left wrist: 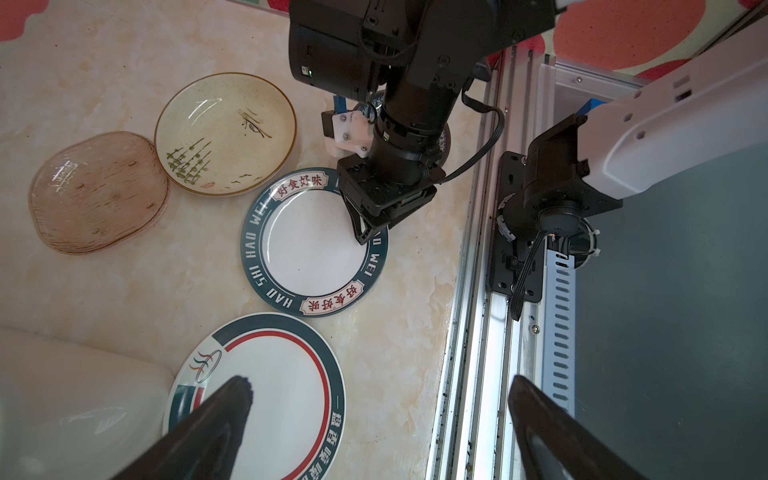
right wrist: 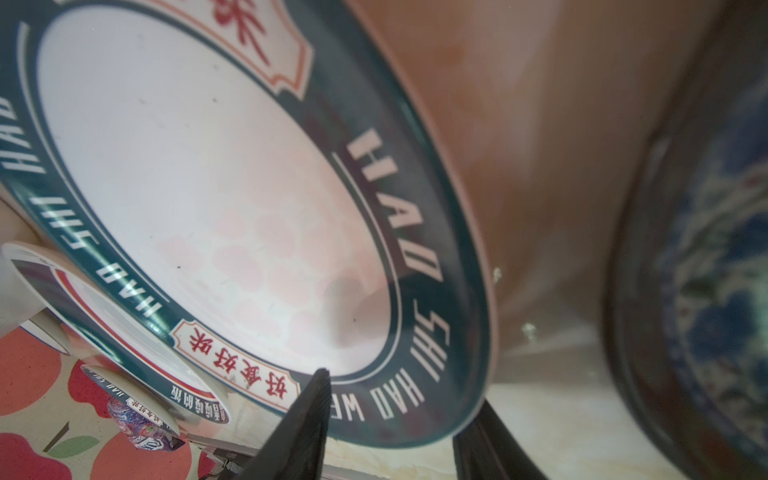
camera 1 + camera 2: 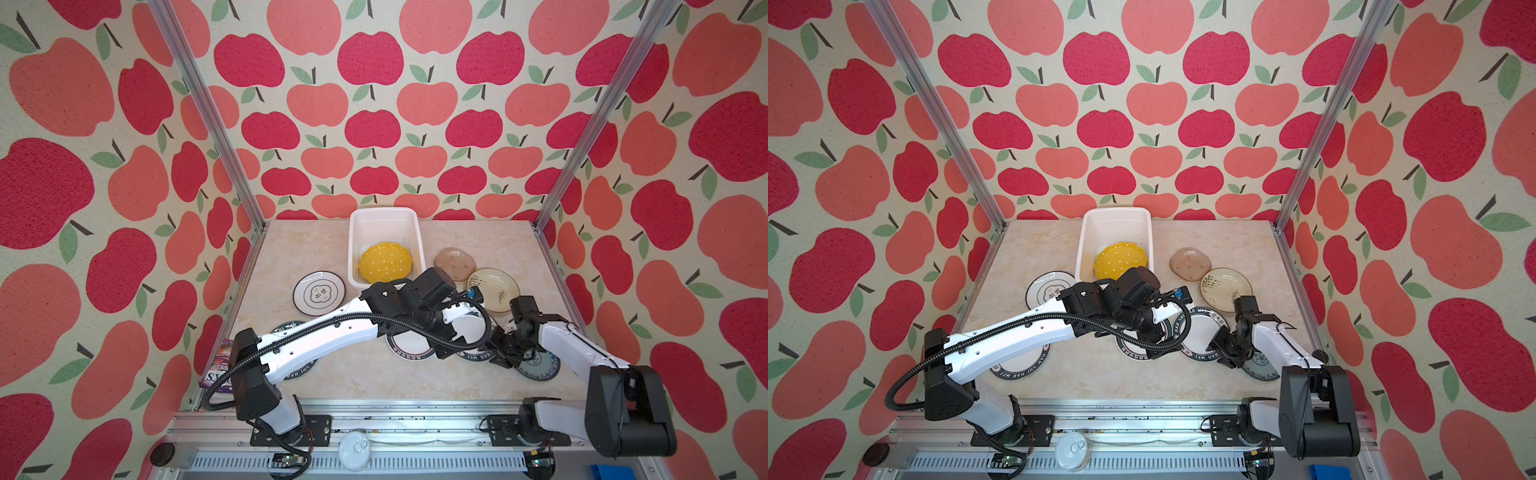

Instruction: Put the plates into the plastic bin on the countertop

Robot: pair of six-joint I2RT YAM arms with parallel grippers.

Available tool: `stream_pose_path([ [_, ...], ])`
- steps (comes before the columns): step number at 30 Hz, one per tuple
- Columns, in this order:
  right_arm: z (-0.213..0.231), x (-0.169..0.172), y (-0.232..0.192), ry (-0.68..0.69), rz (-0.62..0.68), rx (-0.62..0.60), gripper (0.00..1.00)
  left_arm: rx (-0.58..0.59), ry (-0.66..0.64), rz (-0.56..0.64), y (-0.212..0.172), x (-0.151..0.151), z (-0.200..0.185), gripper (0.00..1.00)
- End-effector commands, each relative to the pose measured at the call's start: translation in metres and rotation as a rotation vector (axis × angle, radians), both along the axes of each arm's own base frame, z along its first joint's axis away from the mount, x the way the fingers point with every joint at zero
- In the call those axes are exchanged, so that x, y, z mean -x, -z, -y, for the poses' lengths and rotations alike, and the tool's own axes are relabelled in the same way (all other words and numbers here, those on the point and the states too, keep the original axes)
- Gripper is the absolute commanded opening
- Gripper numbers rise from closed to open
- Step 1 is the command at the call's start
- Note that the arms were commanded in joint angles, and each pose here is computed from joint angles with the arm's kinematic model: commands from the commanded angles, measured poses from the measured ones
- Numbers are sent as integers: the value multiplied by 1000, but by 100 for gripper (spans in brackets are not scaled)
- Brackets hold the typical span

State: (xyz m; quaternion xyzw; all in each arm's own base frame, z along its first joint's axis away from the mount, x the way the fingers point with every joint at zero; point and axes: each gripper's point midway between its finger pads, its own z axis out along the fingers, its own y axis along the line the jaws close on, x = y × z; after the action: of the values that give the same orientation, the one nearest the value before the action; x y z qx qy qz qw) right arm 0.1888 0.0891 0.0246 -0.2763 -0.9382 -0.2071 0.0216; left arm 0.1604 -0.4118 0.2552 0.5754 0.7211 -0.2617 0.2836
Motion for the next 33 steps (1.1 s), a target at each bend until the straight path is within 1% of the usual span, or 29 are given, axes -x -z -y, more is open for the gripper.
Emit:
stream_pose_path([
  [1,-1,-2,-1,4,31,-15,43,34,-20,-5,-7,1,2,99],
  [6,-2,-1,-2,5,36,-21,35,19,-24,-7,-4,1,0,99],
  [11,-4,3,-3,14,45,-40,29,30,-29,-2,-8,1,0,99],
  [20,-3,5,-10,20,82,-44,16,31,-28,-6,-8,1,1,99],
  [24,-3,6,-14,24,98,-43,12,29,-28,-7,-7,2,2,99],
  [33,-3,9,-27,29,146,-43,10,34,-30,-3,-7,1,2,99],
])
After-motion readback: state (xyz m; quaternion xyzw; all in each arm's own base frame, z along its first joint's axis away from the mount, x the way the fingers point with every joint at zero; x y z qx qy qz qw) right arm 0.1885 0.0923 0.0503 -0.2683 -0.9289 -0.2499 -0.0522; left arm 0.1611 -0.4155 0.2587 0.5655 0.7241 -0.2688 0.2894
